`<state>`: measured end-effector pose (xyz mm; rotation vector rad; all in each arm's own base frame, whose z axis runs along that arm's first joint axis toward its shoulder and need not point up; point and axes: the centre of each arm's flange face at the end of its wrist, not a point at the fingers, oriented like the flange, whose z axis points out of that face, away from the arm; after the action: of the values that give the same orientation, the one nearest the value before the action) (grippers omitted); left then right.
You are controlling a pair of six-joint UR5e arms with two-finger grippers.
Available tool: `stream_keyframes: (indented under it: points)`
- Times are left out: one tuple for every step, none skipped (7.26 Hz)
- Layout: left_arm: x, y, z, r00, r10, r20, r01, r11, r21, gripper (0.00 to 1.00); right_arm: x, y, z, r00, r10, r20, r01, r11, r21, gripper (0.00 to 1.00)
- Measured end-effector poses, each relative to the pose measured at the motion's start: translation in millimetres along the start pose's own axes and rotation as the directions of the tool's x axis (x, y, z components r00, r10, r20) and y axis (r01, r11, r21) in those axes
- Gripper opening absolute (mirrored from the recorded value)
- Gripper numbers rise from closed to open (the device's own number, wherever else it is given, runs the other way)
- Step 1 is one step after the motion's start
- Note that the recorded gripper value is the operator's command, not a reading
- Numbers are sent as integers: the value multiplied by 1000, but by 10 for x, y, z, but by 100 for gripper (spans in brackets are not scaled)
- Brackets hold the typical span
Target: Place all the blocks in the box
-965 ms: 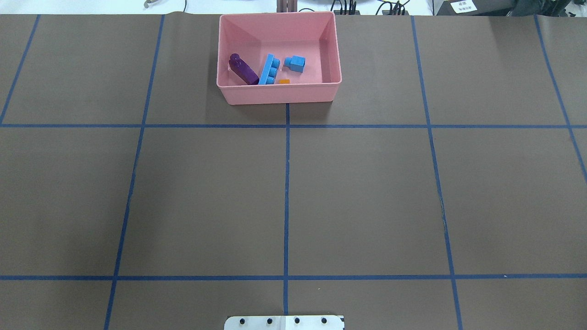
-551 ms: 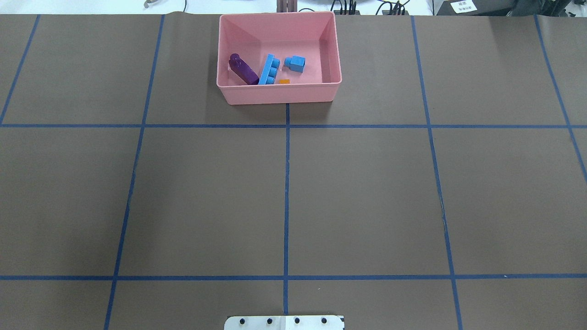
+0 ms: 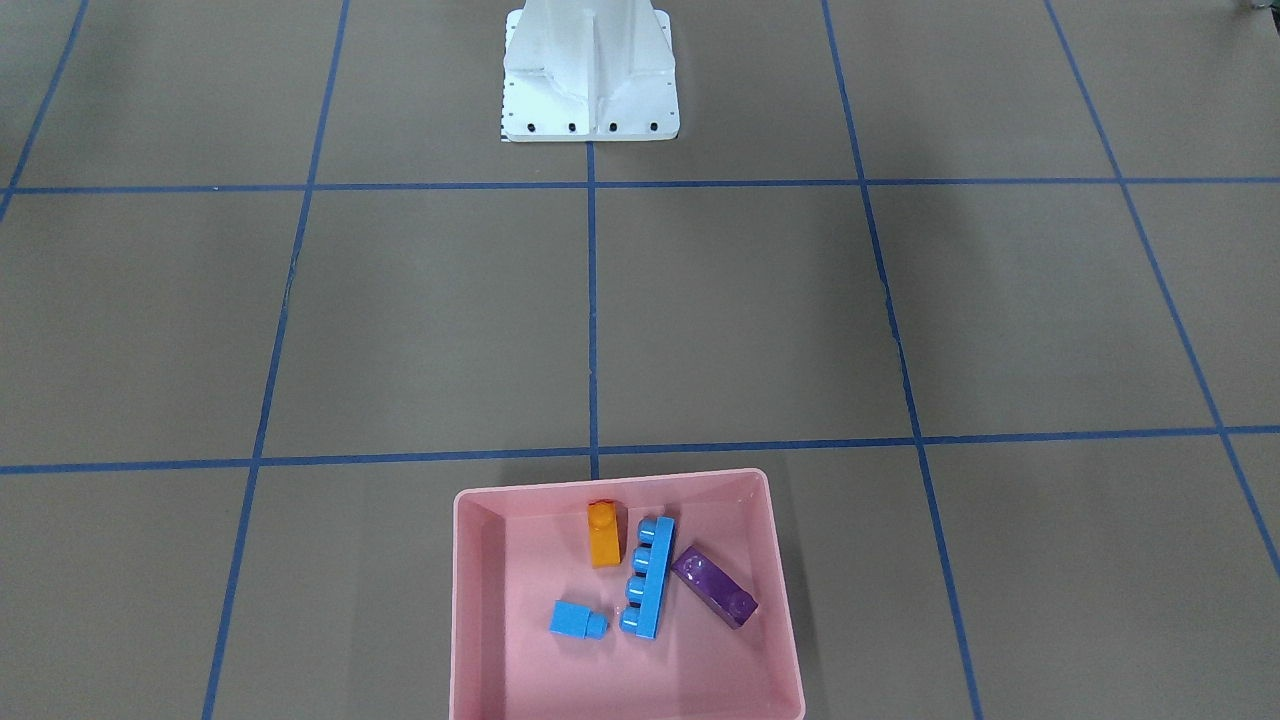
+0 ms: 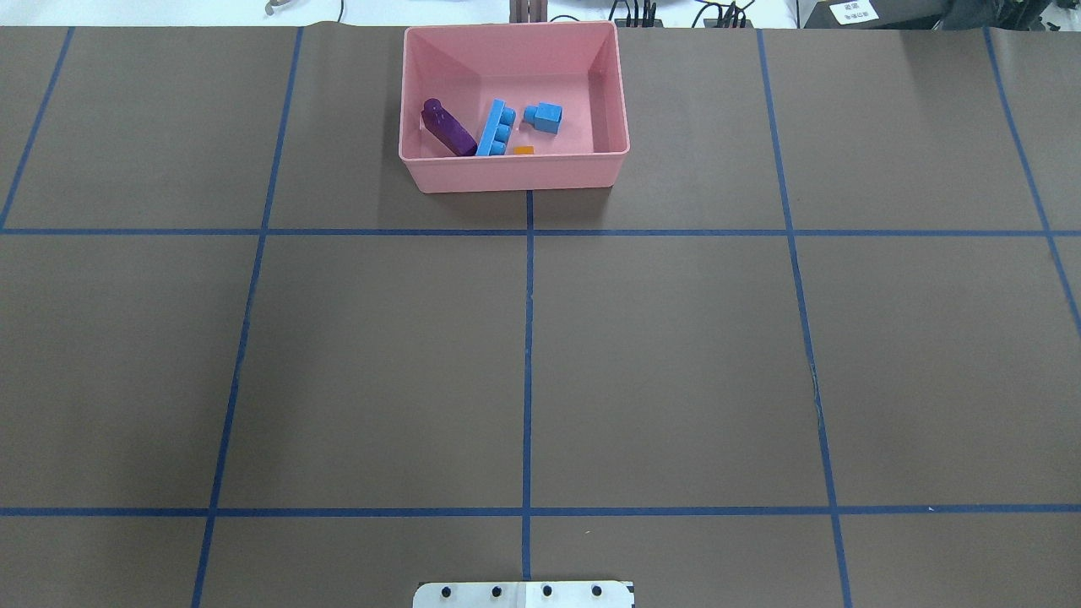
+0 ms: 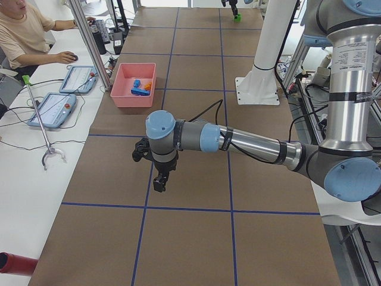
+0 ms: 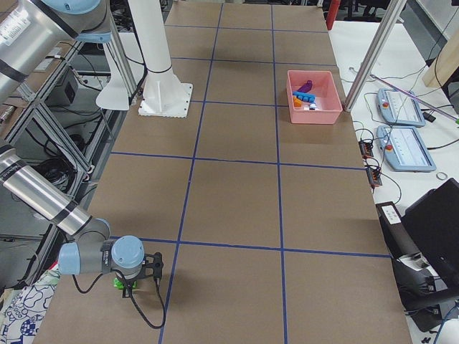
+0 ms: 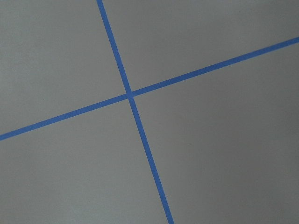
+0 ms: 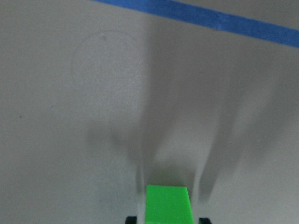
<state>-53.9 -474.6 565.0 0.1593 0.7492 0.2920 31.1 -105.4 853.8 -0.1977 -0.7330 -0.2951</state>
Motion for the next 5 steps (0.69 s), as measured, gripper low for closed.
stream_keyframes:
  points:
    - [0, 4, 2, 1000, 0, 0, 0, 1000, 0, 100, -2, 3, 8, 1000, -12, -3, 12, 1000, -8, 0]
    - [1, 6, 0, 1000, 0, 0, 0, 1000, 0, 100, 4, 18, 17, 999, -37, -9, 37, 999, -16, 0]
    - [2, 10, -3, 1000, 0, 0, 0, 1000, 0, 100, 15, 45, 18, 998, -66, -21, 65, 998, -21, 0]
    - [2, 14, -6, 1000, 0, 0, 0, 1000, 1, 100, 12, 46, -7, 995, -92, -42, 91, 996, -18, 0]
    - [-2, 22, -8, 1000, -2, 1, 2, 1000, 1, 100, -25, -3, -74, 990, -121, -67, 120, 993, -5, 0]
